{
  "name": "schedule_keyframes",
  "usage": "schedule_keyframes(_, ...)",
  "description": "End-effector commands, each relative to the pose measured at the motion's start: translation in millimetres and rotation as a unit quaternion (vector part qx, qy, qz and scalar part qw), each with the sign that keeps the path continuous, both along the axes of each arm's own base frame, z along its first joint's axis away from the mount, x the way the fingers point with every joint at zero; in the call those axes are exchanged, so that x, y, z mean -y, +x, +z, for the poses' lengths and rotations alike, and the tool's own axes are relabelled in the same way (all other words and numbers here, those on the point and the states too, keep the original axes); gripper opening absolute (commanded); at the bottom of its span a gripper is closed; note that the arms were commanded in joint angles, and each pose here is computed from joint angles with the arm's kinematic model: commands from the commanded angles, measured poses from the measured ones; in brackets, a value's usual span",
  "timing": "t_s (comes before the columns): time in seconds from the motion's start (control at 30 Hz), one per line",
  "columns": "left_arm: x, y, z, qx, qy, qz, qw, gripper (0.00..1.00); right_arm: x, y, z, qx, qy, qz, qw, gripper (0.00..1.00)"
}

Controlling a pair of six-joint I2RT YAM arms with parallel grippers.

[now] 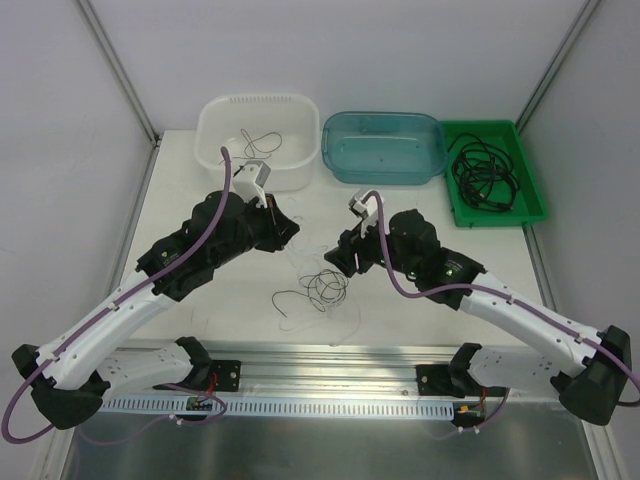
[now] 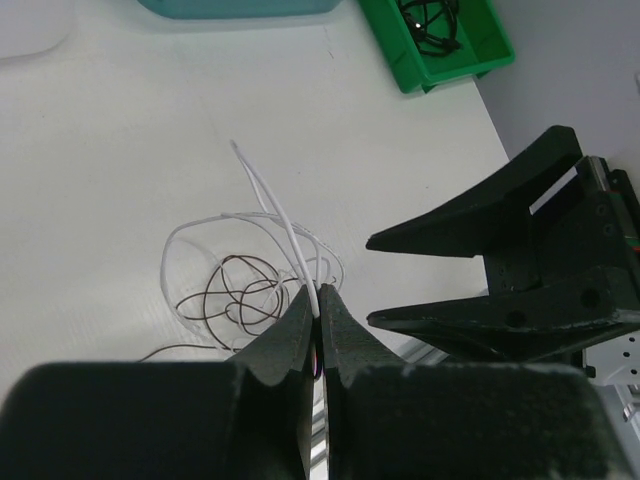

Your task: Untangle the cables

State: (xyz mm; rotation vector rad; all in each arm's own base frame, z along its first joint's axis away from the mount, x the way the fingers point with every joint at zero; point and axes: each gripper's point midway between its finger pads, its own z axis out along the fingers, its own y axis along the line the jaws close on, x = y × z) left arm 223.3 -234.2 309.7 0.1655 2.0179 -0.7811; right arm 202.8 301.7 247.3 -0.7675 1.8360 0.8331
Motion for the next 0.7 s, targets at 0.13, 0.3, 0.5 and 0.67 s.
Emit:
schedule_keyframes(0.13, 4.9, -4.7, 2.3, -0.006, -0.011, -0.018, 1.0, 0.0, -30.0, 9.3, 8.6, 0.032, -0.013, 0.086, 0.996, 0.55)
schedule_keyframes(0.3, 9.5, -7.1, 1.6, -0.01, -0.011, -0.033, 0.999, 0.0, -35.6, 23.0, 3.0, 0.03, -0.026, 0.086, 0.996, 0.62)
schedule_keyframes(0.5, 8.4, -6.6, 0.4, -0.006, -0.006, -0.032, 0.999, 0.0, -44.6, 13.6, -4.6, 0.016, -0.029, 0.14, 0.99, 0.57)
schedule_keyframes(0.67, 4.3, -1.6, -6.3, -0.006, 0.006, -0.017, 1.0, 0.0, -42.0, 5.7, -8.4, 0.009, -0.031, 0.161, 0.986, 0.15)
